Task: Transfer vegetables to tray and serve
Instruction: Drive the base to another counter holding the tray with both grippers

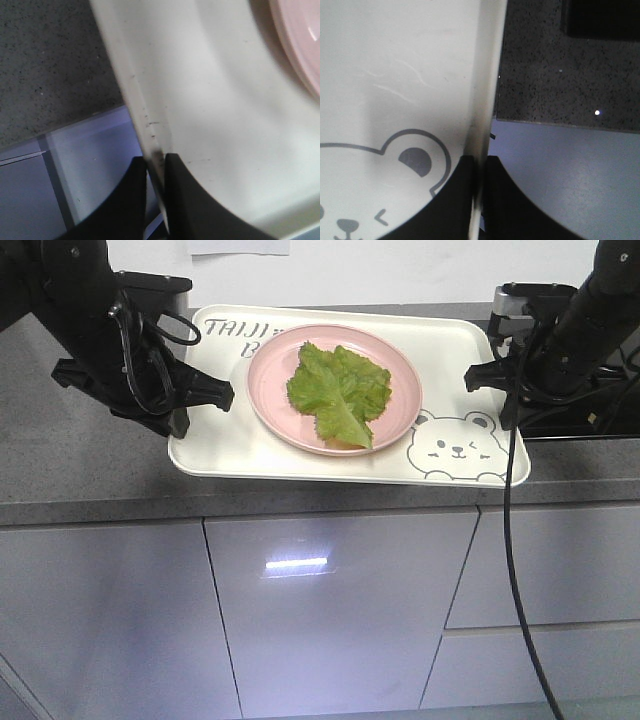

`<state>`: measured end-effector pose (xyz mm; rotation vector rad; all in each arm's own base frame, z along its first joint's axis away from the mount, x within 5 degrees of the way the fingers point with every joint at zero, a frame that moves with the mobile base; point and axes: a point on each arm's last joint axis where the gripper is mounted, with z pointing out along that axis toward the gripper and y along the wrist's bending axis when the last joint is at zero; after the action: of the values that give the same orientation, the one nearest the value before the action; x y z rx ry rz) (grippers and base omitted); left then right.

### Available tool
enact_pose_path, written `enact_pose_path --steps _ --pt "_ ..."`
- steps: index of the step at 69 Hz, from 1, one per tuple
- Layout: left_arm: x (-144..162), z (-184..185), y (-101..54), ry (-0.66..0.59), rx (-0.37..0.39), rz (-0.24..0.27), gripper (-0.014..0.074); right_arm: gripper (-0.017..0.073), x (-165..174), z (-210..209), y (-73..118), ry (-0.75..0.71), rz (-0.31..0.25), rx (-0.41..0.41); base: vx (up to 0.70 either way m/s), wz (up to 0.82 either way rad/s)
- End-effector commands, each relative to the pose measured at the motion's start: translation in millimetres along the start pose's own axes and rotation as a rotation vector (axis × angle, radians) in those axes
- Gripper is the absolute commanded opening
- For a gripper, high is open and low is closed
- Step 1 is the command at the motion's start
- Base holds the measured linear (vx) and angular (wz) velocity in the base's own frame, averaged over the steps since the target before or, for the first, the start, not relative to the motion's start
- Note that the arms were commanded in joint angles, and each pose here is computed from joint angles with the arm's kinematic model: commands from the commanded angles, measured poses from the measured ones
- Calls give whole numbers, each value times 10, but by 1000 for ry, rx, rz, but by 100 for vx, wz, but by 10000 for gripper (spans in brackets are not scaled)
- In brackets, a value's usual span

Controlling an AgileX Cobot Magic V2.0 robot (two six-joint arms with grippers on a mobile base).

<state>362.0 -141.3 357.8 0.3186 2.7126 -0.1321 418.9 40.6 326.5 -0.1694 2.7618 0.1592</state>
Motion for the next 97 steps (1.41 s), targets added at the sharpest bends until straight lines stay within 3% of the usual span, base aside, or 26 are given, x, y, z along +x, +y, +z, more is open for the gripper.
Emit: enact_pose_path --steps 1,97 --pt "-27 -356 -69 -125 50 26 -6 -6 7 -364 74 -78 -38 -16 12 7" --pt "-27 -356 -69 -125 50 26 -6 -6 7 -364 74 -78 -38 -16 12 3"
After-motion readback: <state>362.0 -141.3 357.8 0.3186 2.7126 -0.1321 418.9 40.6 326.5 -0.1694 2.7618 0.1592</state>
